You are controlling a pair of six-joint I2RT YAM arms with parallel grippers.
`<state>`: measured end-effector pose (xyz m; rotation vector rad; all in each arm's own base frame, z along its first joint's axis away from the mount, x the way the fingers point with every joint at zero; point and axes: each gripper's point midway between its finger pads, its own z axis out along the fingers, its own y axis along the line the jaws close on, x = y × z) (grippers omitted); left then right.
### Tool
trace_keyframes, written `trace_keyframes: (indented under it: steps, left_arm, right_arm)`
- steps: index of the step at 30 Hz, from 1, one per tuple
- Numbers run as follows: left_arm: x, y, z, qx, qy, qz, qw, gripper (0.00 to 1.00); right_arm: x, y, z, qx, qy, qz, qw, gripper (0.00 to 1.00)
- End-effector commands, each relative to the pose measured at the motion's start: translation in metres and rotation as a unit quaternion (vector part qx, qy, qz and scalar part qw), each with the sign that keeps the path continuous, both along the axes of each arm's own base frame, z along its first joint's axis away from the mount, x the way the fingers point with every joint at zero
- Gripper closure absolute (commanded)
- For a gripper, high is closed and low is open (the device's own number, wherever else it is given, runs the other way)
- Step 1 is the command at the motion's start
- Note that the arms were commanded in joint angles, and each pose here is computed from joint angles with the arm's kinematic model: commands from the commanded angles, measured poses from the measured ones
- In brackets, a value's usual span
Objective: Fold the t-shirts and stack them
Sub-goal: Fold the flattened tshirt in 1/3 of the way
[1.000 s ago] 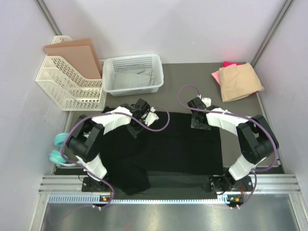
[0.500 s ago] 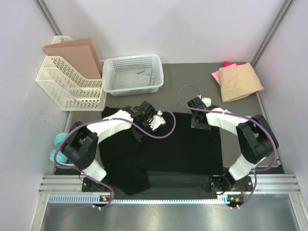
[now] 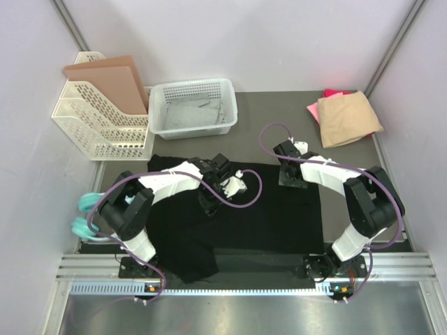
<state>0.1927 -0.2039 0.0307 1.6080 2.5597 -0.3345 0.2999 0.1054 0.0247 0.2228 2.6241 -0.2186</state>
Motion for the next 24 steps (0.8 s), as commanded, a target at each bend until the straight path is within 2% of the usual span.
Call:
trace_keyframes:
  steps: [1,4,7,11,13,14,17,20,24]
  left_arm:
    - [-0.009,-0.016,-0.002,-0.019,0.032,-0.011,0.999,0.74]
    - [-0.009,-0.021,-0.001,-0.025,0.039,-0.013,0.999,0.75]
    - [0.002,-0.024,0.025,-0.046,0.024,-0.016,0.999,0.76]
    - [0.047,-0.008,0.099,-0.1,-0.063,0.018,0.993,0.74]
    - [0.082,0.016,0.115,-0.106,-0.12,0.059,0.985,0.7]
    - [0.094,0.031,0.119,-0.09,-0.155,0.074,0.981,0.7]
    - [0.111,0.069,0.093,-0.035,-0.184,0.11,0.976,0.71]
    - [0.117,0.102,0.061,-0.012,-0.154,0.157,0.975,0.73]
    - [0.124,0.116,0.043,-0.01,-0.127,0.189,0.974,0.75]
  right_arm:
    - [0.005,-0.014,0.015,-0.021,-0.01,-0.012,1.0,0.49]
    - [0.006,-0.015,0.016,-0.02,-0.01,-0.015,1.0,0.48]
    - [0.012,-0.021,0.021,-0.022,-0.013,-0.018,1.0,0.45]
    - [0.032,-0.05,0.038,-0.014,-0.029,-0.059,0.998,0.44]
    - [0.036,-0.059,0.037,-0.008,-0.023,-0.069,0.997,0.44]
    - [0.041,-0.067,0.037,-0.005,-0.023,-0.08,0.997,0.44]
    - [0.044,-0.068,0.03,0.001,-0.013,-0.084,0.996,0.44]
    - [0.044,-0.07,0.016,-0.004,0.005,-0.092,0.996,0.44]
    - [0.046,-0.068,-0.002,-0.002,0.024,-0.094,0.995,0.44]
